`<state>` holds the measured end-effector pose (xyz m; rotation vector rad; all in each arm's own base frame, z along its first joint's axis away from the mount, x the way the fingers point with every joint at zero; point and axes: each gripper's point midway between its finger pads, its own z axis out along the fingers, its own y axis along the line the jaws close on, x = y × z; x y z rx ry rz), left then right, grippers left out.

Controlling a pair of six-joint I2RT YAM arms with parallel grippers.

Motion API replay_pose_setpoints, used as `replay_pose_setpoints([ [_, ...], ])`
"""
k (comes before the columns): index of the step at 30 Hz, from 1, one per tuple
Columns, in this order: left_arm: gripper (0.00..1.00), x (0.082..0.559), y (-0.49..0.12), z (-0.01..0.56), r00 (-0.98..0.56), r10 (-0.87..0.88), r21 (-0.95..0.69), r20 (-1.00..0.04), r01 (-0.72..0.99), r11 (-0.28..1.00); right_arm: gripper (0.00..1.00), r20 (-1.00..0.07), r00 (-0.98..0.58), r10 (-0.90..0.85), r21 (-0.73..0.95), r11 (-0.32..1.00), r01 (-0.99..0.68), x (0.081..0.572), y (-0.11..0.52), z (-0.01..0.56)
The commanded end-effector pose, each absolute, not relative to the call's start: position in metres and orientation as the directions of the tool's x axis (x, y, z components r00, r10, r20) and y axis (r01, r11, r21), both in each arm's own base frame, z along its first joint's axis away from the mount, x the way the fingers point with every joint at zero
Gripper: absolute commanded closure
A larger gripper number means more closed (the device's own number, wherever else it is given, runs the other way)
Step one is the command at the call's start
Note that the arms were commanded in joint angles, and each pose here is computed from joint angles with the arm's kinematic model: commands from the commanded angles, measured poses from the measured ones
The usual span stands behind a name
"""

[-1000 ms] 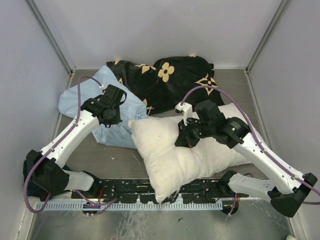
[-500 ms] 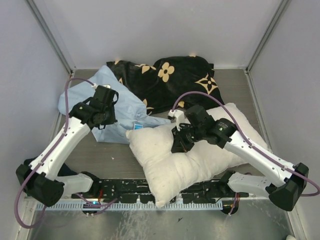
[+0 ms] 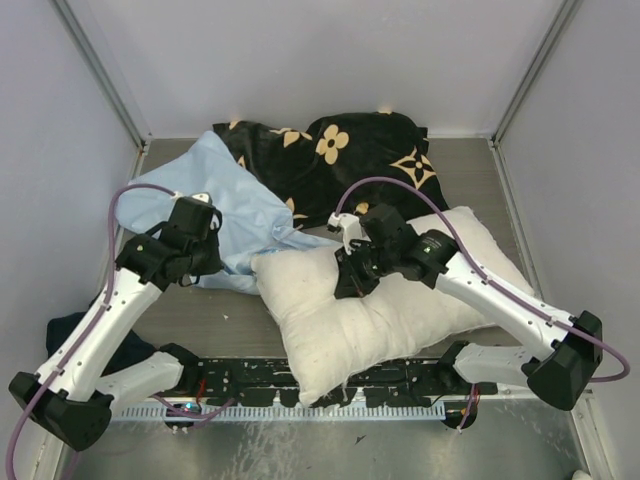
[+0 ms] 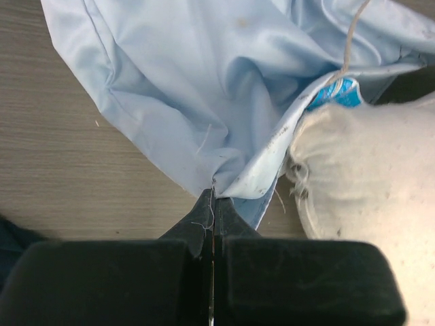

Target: Put the pillow into the pillowcase

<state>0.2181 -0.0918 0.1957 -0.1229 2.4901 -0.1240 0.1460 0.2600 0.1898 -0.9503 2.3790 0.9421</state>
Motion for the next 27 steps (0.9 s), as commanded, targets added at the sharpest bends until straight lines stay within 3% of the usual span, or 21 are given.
replay_pose_setpoints([
  [1,1.0,0.2,-0.094,0.194,-0.805,-0.108,-0.144,-0.583,-0.029,0.989,0.99,-0.7,-0.616,-0.361,0.403,0.512,-0.758,0.175,0.273,0.231],
  [8,1.0,0.193,-0.092,0.202,-0.789,-0.095,-0.144,-0.607,-0.008,0.99,0.99,-0.671,-0.642,-0.371,0.458,0.474,-0.753,0.176,0.282,0.231],
  [27,1.0,0.227,-0.102,0.213,-0.771,-0.095,-0.114,-0.63,-0.029,0.993,1.0,-0.611,-0.672,-0.418,0.551,0.385,-0.74,0.104,0.293,0.215],
])
